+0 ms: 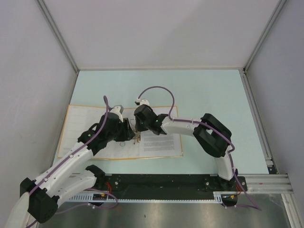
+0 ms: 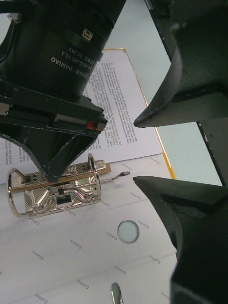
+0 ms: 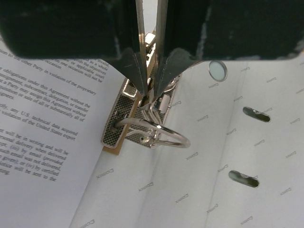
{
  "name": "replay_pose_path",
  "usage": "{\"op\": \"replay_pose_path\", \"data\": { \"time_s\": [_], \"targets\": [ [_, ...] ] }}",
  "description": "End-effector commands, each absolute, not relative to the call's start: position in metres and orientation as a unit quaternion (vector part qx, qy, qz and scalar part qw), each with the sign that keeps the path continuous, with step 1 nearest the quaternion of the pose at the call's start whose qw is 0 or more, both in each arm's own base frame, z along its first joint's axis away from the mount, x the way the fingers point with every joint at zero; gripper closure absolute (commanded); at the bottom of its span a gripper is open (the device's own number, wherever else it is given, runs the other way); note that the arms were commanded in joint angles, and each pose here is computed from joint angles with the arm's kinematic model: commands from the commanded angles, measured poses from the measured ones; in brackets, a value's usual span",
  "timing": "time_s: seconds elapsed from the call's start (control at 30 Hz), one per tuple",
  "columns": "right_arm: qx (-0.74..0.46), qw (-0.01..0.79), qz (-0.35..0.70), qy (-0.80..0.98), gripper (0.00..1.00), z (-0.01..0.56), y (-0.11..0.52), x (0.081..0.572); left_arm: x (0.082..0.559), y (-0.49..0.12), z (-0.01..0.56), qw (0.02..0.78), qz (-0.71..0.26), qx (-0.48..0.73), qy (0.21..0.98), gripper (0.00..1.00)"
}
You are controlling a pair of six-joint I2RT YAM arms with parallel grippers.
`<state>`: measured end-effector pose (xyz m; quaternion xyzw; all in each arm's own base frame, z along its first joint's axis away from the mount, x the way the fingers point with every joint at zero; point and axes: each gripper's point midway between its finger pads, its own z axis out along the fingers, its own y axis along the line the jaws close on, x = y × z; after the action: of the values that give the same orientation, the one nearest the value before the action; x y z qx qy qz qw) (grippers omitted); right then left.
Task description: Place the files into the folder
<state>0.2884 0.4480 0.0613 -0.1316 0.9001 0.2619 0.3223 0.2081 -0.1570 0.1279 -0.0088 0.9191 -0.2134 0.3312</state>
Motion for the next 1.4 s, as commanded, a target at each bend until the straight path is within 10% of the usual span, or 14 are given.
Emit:
{"op": "replay_pose_path", "data": {
  "time_s": [0.0,1.37],
  "targets": [
    [-0.126,0.344,0.226,0.902,0.85,0.067,0.444,0.299,0.214,-0.161,0.143,0.353,-0.236,-0.017,0.905,0.50],
    [-0.125,0.264,0.150,0.945,1.00,-0.012,0.418,0.284,0.216,-0.164,0.147,0.361,-0.244,-0.015,0.900,0.49]
  ]
}}
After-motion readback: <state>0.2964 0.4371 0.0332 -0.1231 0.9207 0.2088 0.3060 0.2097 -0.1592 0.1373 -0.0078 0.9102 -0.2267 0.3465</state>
